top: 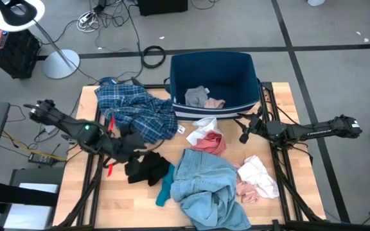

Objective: Sort clothes
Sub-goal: Put the black boxer shorts into the blue laundry bin

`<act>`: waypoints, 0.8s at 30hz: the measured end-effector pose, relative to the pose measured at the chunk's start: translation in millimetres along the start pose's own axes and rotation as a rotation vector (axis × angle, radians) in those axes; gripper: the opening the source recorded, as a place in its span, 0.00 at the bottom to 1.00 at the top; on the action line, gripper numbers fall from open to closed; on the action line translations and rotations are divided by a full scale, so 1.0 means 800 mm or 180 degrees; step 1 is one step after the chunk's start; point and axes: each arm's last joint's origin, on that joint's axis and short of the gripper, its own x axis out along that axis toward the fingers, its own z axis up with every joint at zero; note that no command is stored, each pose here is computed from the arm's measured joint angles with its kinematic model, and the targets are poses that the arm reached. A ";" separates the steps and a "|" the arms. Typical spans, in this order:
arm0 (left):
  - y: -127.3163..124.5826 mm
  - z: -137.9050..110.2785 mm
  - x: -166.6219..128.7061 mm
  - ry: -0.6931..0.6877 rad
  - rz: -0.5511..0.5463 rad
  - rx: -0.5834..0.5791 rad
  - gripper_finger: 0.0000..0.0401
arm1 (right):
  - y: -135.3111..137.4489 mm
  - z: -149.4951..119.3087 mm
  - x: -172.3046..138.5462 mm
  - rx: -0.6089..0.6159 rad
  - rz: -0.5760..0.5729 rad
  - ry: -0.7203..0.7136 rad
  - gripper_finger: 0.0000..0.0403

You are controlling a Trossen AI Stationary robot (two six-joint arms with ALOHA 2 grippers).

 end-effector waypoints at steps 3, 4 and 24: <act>0.001 -0.026 0.023 0.0160 0.0088 -0.0084 0.25 | 0.000 0.000 0.000 0.0000 0.0001 0.0000 0.37; 0.001 -0.033 0.030 0.0200 0.0108 -0.0096 0.25 | 0.000 0.000 0.000 -0.0001 0.0001 0.0000 0.37; 0.001 -0.105 0.112 0.0402 -0.0462 -0.0621 0.25 | 0.000 0.000 0.000 -0.0001 0.0001 0.0001 0.37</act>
